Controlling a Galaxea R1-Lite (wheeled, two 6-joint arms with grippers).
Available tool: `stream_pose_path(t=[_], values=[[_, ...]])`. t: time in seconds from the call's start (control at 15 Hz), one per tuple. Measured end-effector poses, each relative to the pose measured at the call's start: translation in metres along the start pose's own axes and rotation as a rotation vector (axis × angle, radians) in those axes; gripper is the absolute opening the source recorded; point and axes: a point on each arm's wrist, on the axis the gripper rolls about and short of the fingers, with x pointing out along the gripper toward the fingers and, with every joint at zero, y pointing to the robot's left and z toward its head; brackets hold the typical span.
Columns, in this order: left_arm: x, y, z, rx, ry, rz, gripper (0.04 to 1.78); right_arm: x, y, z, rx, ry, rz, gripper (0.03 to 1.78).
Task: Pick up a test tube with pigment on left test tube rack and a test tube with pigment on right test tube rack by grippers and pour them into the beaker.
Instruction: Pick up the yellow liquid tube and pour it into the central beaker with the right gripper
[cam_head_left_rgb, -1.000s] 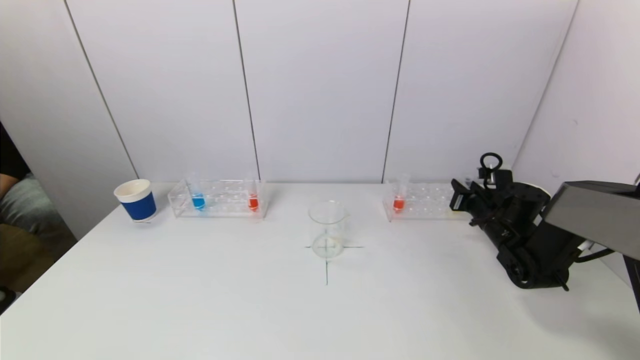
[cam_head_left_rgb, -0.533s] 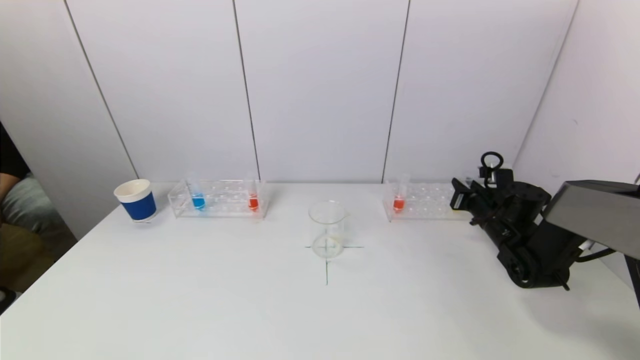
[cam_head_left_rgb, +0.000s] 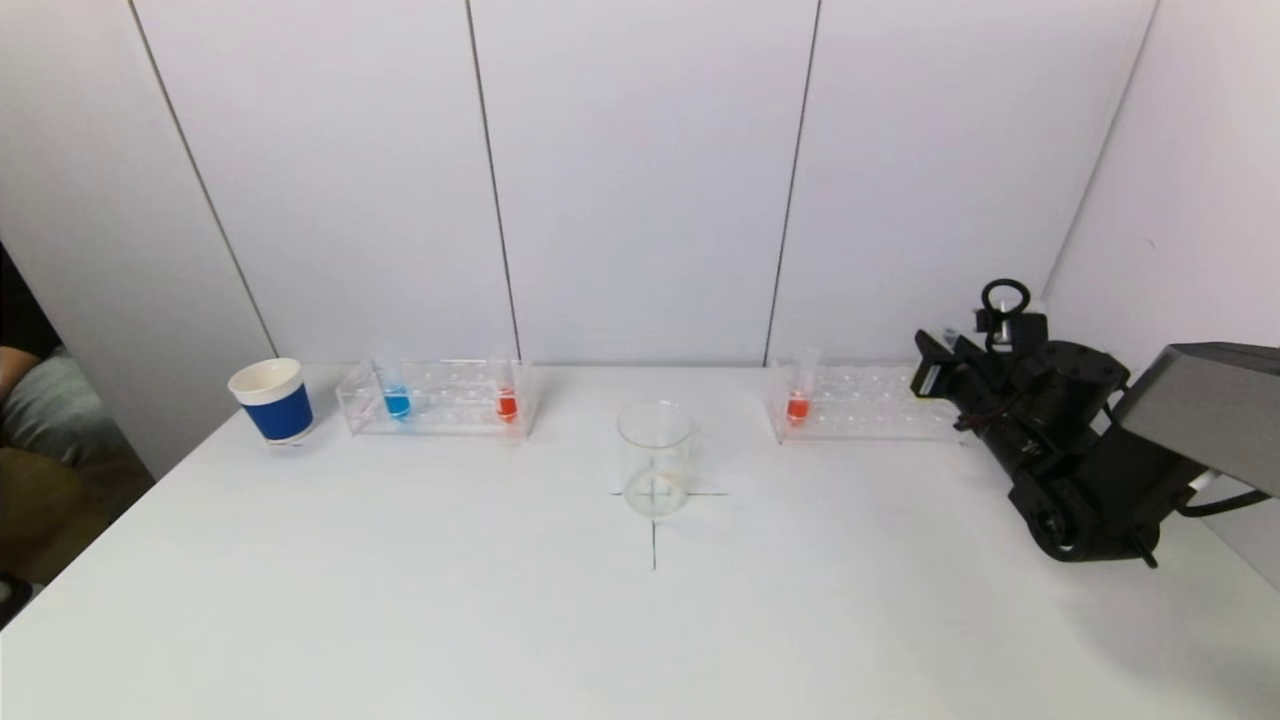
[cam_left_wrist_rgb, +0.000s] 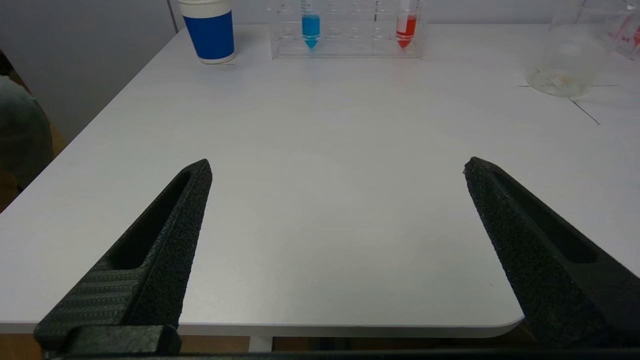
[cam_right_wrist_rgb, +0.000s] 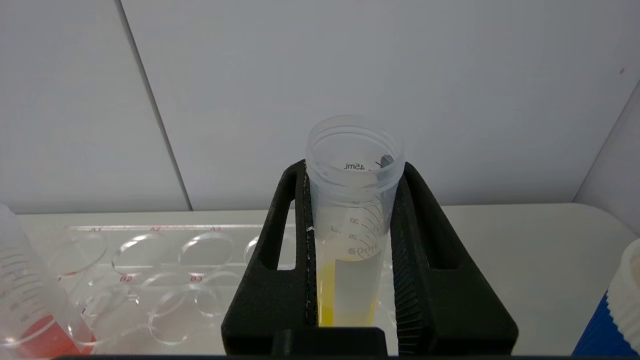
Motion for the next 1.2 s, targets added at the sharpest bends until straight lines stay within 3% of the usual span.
stream_pose_path(t=[0.6, 1.2], values=[[0.0, 0.0, 0.0, 0.0, 0.0, 0.0, 1.76, 0.001, -0.002, 0.043, -0.021, -0.12, 0.0, 0.48], [0.0, 0.0, 0.0, 0.0, 0.0, 0.0, 1.76, -0.002, 0.01, 0.108, -0.054, -0.142, 0.038, 0.48]])
